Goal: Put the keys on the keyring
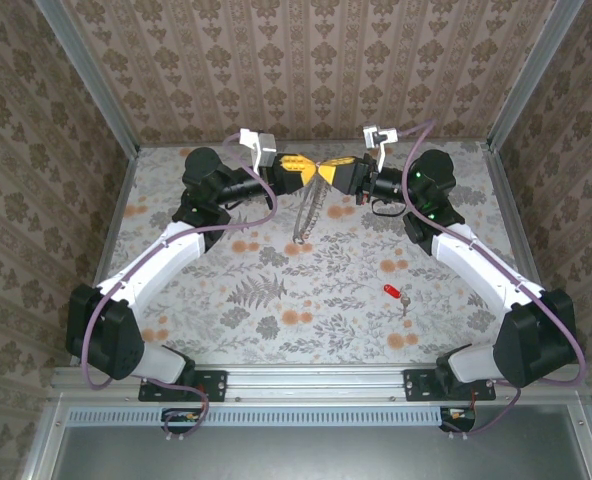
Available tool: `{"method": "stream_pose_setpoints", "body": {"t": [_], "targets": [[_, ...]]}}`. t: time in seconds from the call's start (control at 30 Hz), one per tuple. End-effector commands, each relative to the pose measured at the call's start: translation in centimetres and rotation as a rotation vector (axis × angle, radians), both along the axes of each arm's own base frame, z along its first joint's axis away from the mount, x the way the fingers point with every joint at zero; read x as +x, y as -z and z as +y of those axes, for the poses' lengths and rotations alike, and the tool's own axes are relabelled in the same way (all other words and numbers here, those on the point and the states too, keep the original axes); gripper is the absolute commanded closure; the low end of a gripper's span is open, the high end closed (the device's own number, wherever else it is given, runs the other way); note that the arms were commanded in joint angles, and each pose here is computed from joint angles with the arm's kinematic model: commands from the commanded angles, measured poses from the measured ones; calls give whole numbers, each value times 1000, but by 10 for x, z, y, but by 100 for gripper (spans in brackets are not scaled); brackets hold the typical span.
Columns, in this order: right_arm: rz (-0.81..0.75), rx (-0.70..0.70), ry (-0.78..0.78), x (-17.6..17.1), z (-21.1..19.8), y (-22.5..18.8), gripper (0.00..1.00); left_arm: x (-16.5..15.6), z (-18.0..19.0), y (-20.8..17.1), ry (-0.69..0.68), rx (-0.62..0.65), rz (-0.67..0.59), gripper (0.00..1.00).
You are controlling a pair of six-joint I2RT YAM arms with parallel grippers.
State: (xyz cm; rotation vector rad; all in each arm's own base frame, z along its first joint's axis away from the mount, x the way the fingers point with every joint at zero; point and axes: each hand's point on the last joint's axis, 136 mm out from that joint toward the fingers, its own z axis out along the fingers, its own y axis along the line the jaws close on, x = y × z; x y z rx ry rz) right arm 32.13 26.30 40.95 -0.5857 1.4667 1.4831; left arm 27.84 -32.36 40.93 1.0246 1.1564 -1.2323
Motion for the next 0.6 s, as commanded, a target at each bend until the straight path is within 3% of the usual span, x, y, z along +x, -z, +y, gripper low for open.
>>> {"method": "stream_pose_setpoints", "body": {"t": [0.0, 0.07, 0.17, 0.33, 0.57], "targets": [[-74, 7, -43, -10, 5, -15, 100, -9, 3, -22, 5, -30, -43, 100], [-74, 1, -39, -9, 4, -13, 100, -6, 4, -21, -15, -16, -28, 100], [-79, -5, -34, -7, 1, -11, 100, -4, 9, -21, -55, 5, -35, 75], [-100, -20, -37, -8, -4, -14, 100, -7, 22, -25, -95, 19, -60, 54], [-135, -44, -80, -13, -7, -22, 100, -27, 30, -29, 6, 55, -71, 53]]}}
